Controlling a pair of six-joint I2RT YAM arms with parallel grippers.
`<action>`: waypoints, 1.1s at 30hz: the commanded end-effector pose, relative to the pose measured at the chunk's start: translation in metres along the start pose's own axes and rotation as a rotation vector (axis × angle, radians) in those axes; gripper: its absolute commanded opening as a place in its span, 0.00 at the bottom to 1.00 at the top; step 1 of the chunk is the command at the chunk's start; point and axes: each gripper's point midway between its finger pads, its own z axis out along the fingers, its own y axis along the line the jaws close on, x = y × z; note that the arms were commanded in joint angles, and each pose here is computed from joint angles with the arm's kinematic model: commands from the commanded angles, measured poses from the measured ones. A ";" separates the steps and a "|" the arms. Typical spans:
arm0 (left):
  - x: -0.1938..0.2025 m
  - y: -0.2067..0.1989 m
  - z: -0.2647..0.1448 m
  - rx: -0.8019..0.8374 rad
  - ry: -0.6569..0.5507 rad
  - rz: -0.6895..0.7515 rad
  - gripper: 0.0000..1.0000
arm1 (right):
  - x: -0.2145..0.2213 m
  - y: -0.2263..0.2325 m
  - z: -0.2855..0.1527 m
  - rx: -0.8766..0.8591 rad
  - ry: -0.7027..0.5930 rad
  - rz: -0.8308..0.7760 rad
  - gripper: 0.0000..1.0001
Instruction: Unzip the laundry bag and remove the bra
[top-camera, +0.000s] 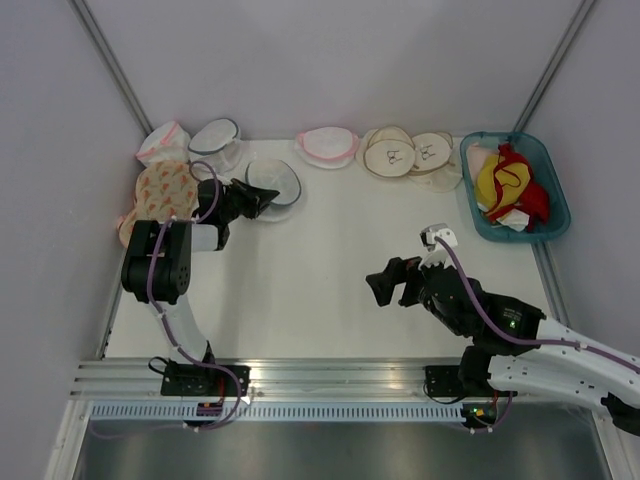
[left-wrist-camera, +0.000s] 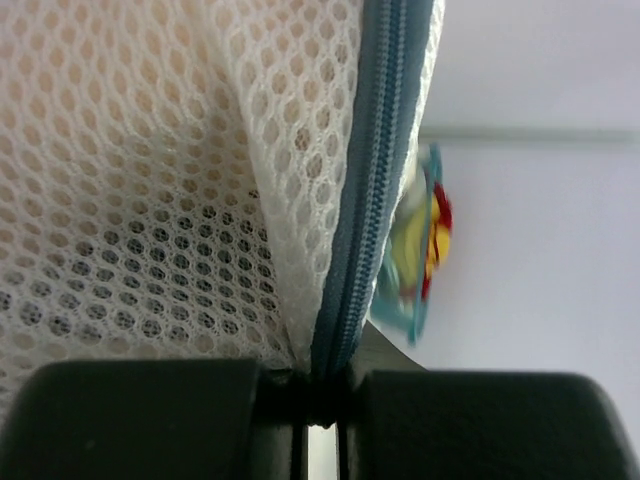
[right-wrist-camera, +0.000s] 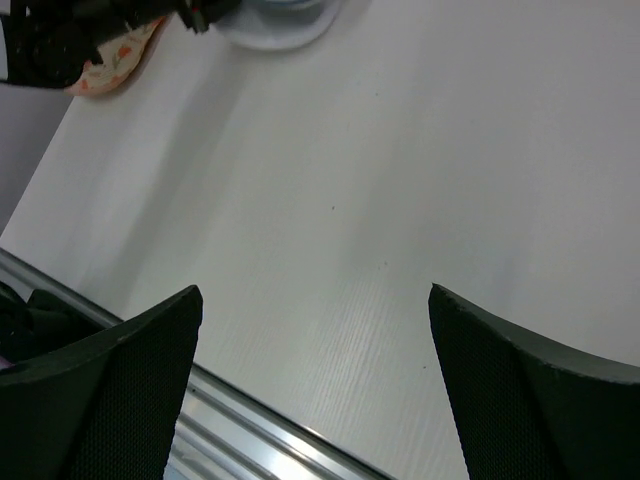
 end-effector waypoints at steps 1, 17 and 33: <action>0.068 -0.026 -0.044 0.175 0.309 0.054 0.02 | -0.041 -0.009 -0.004 0.110 -0.109 -0.038 0.98; 0.263 -0.068 -0.165 0.564 1.136 0.522 0.02 | -0.032 -0.055 0.068 0.042 -0.049 0.101 0.98; 0.295 0.021 -0.141 0.176 1.302 0.600 0.02 | -0.012 -0.059 0.085 -0.314 0.022 0.272 0.98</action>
